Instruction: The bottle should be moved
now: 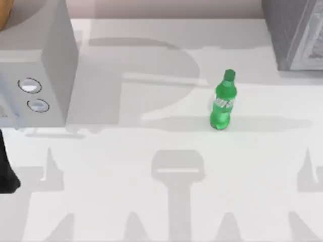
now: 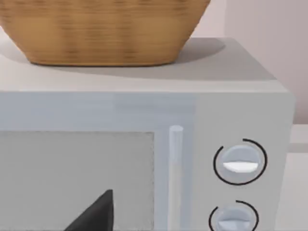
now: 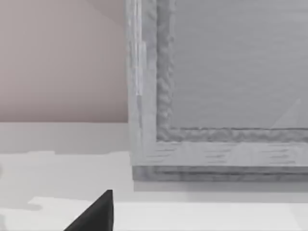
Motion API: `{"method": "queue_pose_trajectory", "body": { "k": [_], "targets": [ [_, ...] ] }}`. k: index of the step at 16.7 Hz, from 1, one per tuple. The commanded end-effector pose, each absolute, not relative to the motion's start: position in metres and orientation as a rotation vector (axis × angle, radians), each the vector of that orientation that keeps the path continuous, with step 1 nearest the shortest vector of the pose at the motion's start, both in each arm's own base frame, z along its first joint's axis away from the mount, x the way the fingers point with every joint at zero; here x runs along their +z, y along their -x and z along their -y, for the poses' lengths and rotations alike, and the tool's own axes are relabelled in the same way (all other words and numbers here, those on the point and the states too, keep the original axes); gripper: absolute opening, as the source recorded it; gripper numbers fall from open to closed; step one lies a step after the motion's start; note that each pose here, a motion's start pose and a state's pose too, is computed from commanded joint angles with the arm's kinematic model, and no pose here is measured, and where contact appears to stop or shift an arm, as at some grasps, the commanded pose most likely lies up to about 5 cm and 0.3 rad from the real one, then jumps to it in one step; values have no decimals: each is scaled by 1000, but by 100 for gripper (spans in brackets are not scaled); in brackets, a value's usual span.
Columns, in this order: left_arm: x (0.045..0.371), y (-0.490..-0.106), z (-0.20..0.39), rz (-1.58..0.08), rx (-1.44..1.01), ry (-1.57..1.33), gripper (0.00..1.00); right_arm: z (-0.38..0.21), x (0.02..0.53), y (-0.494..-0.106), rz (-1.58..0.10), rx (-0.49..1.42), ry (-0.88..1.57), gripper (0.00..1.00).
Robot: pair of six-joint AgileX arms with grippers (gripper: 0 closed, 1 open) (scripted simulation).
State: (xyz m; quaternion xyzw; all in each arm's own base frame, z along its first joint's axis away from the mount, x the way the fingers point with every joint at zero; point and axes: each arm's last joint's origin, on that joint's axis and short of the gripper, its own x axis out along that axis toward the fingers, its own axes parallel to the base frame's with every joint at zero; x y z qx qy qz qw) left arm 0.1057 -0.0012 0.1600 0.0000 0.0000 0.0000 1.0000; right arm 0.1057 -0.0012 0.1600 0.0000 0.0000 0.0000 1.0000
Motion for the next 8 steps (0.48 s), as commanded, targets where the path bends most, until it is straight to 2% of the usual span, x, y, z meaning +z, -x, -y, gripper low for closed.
{"method": "queue_pose_trajectory", "body": {
  "k": [8],
  "targets": [
    [160, -106, 1, 0, 0, 0, 100, -4, 183, -118, 52, 99, 3, 100]
  ]
}}
